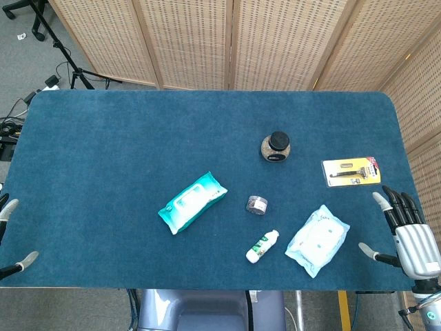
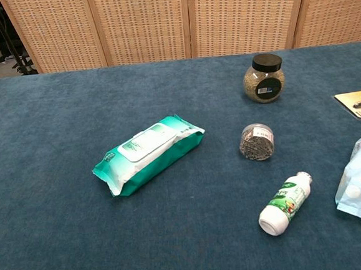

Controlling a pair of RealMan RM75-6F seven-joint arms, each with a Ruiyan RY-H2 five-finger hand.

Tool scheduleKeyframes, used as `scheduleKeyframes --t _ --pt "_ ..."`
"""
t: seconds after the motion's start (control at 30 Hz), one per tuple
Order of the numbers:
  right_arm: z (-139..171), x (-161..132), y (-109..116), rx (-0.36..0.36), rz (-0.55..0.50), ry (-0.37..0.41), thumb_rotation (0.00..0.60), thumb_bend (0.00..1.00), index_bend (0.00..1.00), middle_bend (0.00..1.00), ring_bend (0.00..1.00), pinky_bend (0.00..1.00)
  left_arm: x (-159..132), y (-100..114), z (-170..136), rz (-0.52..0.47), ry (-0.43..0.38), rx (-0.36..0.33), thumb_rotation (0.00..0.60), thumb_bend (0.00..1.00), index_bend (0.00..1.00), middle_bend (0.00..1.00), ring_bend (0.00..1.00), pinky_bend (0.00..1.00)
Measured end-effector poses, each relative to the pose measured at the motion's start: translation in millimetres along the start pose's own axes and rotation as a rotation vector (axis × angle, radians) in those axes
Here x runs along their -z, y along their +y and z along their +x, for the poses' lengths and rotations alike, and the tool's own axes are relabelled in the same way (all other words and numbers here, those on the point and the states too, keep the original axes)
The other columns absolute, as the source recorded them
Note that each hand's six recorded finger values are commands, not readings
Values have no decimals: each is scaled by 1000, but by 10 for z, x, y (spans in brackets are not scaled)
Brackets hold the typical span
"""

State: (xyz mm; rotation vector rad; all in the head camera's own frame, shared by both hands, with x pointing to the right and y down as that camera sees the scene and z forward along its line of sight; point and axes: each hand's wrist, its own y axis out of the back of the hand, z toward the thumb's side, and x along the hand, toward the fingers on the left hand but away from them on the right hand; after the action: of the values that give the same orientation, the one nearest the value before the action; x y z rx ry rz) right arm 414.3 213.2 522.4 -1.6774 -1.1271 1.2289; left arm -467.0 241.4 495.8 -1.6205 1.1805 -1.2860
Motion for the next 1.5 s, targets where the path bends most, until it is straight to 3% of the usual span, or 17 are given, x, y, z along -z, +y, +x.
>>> scheduleKeyframes --t 0.43,0.5,0.53,0.57,0.63,0.67,0.7,0.73,0.8,0.9,1.03,1.1,1.2,1.5 --pt "-119 -48 13 -12 9 13 600 0 0 0 0 0 28 -17 9 10 16 -2 600 22 0 0 0 0" --pt "-217 -89 51 -4 34 30 600 0 0 46 6 0 19 -34 24 18 19 0 600 22 0 0 0 0" --pt "-272 -117 74 2 48 40 600 0 0 126 52 22 11 -44 34 24 21 0 600 22 0 0 0 0" --pt "-332 -148 99 10 63 52 600 0 0 240 145 101 8 -48 37 26 23 0 600 22 0 0 0 0" --pt "-496 -254 174 39 96 92 600 1 0 444 377 366 2 -54 46 26 29 -2 600 22 0 0 0 0" --pt "-571 -309 208 55 108 112 600 45 0 547 503 545 3 -53 49 26 32 -4 600 22 0 0 0 0" --pt "-670 -387 250 75 124 142 600 105 0 608 575 646 6 -50 52 26 35 -7 600 22 0 0 0 0" --pt "-735 -444 272 85 135 162 600 254 0 685 662 767 13 -43 57 24 40 -10 600 22 0 0 0 0" --pt "-845 -550 255 74 151 196 600 627 0 793 772 918 25 -32 67 21 47 -14 600 23 0 0 0 0" --pt "-973 -693 130 -16 141 227 600 877 0 834 816 985 54 -11 94 11 58 -16 600 23 0 0 0 0" --pt "-1123 -894 -114 -197 142 264 600 992 14 845 824 998 86 4 125 0 65 -10 600 23 0 0 0 0" --pt "-1183 -1016 -253 -288 172 287 600 1000 33 847 824 998 97 11 133 -4 67 -8 600 22 0 0 0 0" --pt "-1237 -1155 -408 -365 232 310 600 1000 59 848 824 998 109 19 138 -12 68 -5 600 22 0 0 0 0" --pt "-1278 -1538 -853 -486 367 332 600 1000 84 848 824 998 141 50 137 -33 69 1 600 23 0 0 0 0"
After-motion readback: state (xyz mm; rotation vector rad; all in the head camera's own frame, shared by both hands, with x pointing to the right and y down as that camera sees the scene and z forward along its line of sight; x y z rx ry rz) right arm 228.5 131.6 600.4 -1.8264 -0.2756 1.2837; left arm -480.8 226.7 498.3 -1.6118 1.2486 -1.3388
